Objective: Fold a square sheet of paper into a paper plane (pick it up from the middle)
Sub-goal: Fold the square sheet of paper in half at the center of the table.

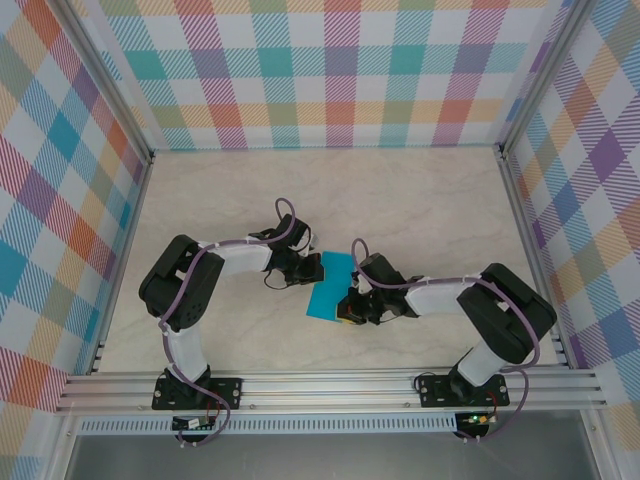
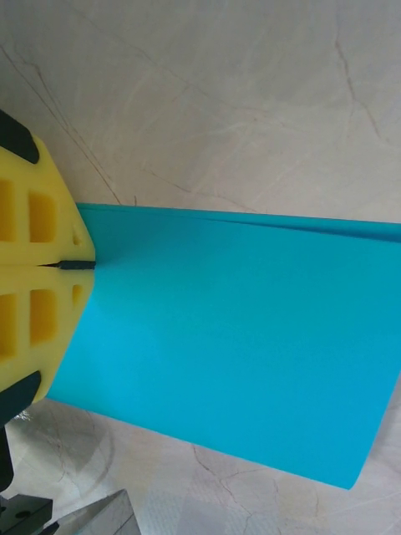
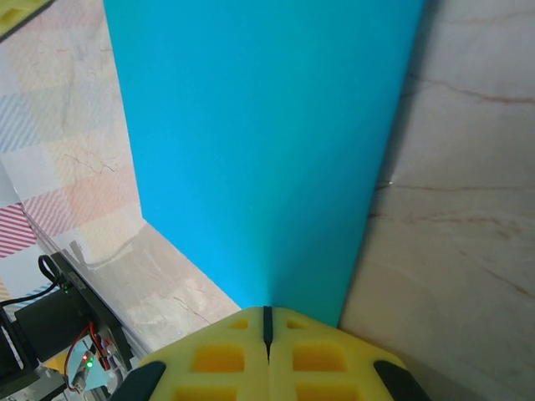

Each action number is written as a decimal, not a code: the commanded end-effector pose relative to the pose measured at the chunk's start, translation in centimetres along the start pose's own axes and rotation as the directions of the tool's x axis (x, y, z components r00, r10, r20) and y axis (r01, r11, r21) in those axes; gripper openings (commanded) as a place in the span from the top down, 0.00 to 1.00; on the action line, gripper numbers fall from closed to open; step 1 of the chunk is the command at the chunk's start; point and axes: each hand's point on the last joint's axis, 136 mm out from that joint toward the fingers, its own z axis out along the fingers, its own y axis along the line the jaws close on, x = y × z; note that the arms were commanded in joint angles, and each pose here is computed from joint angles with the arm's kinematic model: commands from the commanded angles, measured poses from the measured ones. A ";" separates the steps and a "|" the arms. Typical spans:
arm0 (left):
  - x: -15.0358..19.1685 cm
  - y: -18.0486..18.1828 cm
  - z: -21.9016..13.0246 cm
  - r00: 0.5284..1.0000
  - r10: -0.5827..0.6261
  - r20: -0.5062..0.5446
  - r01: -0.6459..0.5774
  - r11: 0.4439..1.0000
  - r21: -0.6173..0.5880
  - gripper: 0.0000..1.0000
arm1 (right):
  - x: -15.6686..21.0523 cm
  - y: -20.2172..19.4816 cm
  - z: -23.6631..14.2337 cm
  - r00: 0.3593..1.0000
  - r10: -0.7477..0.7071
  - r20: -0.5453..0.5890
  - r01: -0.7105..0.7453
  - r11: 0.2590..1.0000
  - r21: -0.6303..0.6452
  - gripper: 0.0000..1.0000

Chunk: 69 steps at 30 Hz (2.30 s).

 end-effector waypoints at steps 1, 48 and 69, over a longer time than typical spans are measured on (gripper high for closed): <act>4.4 4.6 0.9 0.990 -0.072 -0.122 0.051 0.984 -0.171 1.00 | -0.8 2.4 -1.0 0.998 -0.057 0.030 0.059 0.998 -0.039 0.95; 4.3 4.7 1.0 0.989 -0.067 -0.135 0.042 0.982 -0.182 1.00 | -7.1 2.0 -2.3 0.991 -0.053 0.122 0.060 0.997 -0.050 0.90; 4.4 4.8 0.8 0.988 -0.065 -0.138 0.038 0.981 -0.190 1.00 | -11.8 1.5 -2.5 0.986 -0.015 0.166 0.026 0.998 -0.065 0.93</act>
